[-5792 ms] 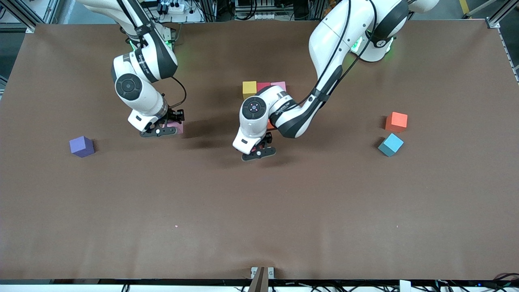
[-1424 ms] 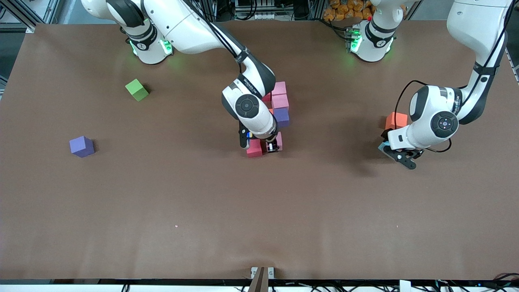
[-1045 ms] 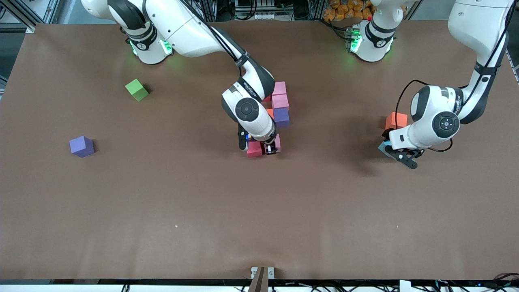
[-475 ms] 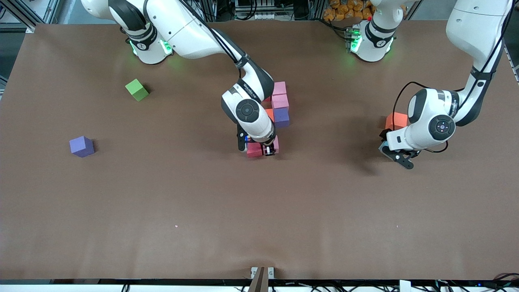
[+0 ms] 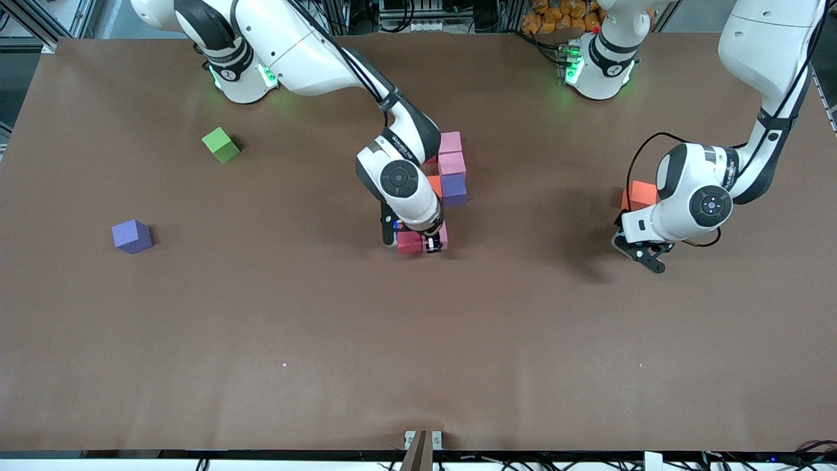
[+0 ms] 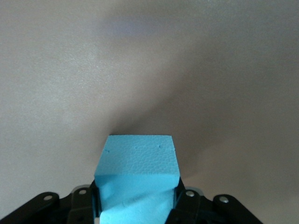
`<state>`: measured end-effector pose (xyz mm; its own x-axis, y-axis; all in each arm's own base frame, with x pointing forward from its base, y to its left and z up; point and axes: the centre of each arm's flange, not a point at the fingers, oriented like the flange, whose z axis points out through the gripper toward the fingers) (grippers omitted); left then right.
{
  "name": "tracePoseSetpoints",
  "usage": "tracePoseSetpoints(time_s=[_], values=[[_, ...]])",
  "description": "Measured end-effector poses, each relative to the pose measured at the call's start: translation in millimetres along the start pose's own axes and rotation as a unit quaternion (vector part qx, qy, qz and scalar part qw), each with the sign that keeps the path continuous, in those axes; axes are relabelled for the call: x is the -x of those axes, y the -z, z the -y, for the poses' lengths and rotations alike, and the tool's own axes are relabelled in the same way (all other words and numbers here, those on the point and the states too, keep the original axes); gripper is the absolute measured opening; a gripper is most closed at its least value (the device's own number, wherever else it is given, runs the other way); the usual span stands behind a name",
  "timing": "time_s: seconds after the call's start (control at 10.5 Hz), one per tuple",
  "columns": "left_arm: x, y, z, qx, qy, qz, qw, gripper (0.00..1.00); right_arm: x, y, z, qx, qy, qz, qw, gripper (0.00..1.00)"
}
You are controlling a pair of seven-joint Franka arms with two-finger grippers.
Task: Form number 2 with 11 blocks
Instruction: 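Release light pink with the right gripper while the left gripper lifts cyan, then carry cyan beside light pink with the left gripper while the right gripper retracts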
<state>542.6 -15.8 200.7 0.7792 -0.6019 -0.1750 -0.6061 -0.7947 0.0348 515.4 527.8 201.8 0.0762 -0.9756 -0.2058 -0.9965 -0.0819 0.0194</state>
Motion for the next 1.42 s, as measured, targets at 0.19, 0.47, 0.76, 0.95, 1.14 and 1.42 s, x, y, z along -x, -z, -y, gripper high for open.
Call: tracePoseSetpoints(time_s=[0.19, 0.47, 0.76, 0.95, 1.14, 1.42], values=[[-18.9, 21.7, -4.3, 0.005, 0.048, -0.025, 0.998, 0.55, -0.2, -0.1, 0.1, 0.0, 0.001, -0.001, 1.0, 0.69], [-66.0, 84.0, -36.9, 0.026, 0.183, -0.032, 0.982, 0.55, 1.5, 0.4, -0.7, -0.004, 0.01, -0.006, 1.0, 1.0], [-99.8, 111.8, -67.3, 0.058, 0.339, -0.049, 0.938, 0.55, 17.2, 9.1, -6.7, 0.007, 0.021, -0.008, 1.0, 1.0], [-132.4, 117.2, -100.9, 0.072, 0.439, -0.049, 0.894, 0.55, 29.4, 20.0, -10.7, 0.02, 0.029, -0.011, 0.999, 1.0], [-157.3, 123.7, -124.8, 0.09, 0.543, -0.046, 0.834, 0.55, 28.5, 26.1, -9.2, 0.022, 0.038, -0.026, 0.999, 1.0], [-168.6, 124.3, -143.0, 0.112, 0.686, -0.021, 0.719, 0.55, -2.2, 67.2, 24.8, 0.004, 0.073, -0.053, 0.996, 1.0]])
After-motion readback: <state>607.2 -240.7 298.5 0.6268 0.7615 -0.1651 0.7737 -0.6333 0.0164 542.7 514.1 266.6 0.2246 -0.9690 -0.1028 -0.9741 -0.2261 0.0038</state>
